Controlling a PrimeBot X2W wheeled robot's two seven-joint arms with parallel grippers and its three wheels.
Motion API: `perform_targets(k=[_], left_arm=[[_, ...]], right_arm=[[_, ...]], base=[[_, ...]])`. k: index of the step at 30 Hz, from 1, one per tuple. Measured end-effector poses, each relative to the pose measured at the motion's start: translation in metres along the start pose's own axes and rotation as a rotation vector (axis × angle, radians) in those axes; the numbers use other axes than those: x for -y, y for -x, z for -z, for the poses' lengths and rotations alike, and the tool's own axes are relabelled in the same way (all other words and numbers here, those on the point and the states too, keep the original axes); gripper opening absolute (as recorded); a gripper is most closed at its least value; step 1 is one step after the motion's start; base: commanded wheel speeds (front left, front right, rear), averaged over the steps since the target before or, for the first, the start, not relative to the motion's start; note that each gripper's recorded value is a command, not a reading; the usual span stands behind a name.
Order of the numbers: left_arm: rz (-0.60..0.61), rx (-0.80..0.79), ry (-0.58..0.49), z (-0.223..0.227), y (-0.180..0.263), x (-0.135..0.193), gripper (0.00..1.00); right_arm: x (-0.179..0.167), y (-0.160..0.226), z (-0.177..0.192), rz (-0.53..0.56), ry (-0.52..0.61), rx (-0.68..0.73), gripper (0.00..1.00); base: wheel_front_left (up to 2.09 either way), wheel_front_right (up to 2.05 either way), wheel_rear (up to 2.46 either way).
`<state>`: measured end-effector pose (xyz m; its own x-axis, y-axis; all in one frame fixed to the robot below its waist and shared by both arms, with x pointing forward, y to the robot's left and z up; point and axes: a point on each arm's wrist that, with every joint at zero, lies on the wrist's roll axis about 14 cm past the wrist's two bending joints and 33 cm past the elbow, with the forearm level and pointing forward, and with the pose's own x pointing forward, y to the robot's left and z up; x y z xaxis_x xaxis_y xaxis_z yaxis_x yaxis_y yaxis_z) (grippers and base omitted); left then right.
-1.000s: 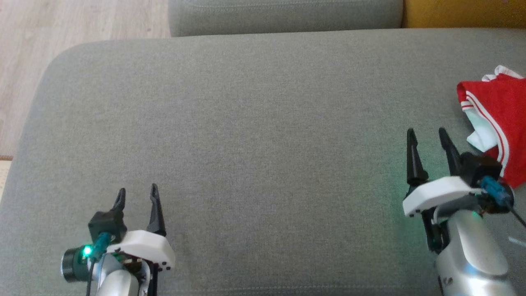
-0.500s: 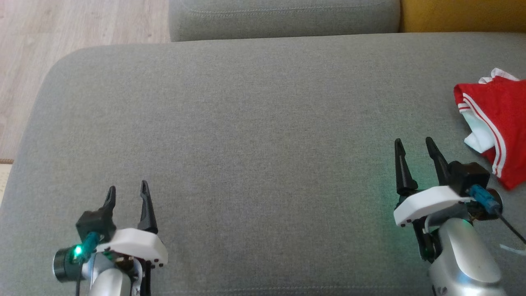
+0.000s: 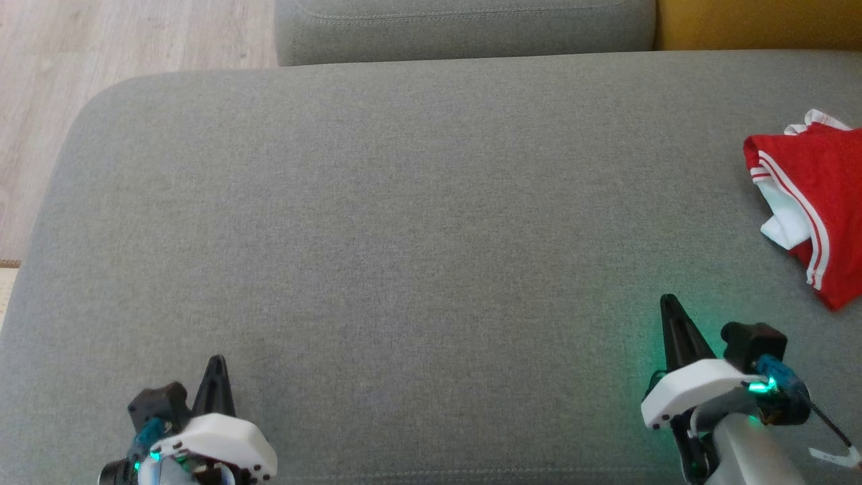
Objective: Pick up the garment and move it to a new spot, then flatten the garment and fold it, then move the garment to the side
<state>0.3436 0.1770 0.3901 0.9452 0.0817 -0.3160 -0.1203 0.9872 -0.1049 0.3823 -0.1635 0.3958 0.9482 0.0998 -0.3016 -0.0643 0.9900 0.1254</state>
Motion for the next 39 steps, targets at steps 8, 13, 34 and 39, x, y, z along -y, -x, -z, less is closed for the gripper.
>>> perform_targets(k=[8,13,34,39], left_arm=[[-0.007,-0.011,0.095,-0.002,-0.001,-0.001,0.00],[-0.009,-0.012,0.154,-0.004,-0.001,-0.001,0.00],[-0.015,-0.026,0.409,-0.011,-0.002,-0.005,0.00],[-0.011,-0.028,0.467,-0.013,-0.003,-0.004,0.00]], right_arm=[[0.003,-0.001,-0.009,0.021,-0.093,0.026,0.00],[0.005,-0.001,-0.015,0.031,-0.151,0.040,0.00],[0.014,0.000,-0.035,0.064,-0.404,0.098,0.00],[0.015,0.000,-0.039,0.066,-0.463,0.108,0.00]], base=[[0.00,0.00,0.00],[0.00,0.00,0.00],[0.00,0.00,0.00],[0.00,0.00,0.00]])
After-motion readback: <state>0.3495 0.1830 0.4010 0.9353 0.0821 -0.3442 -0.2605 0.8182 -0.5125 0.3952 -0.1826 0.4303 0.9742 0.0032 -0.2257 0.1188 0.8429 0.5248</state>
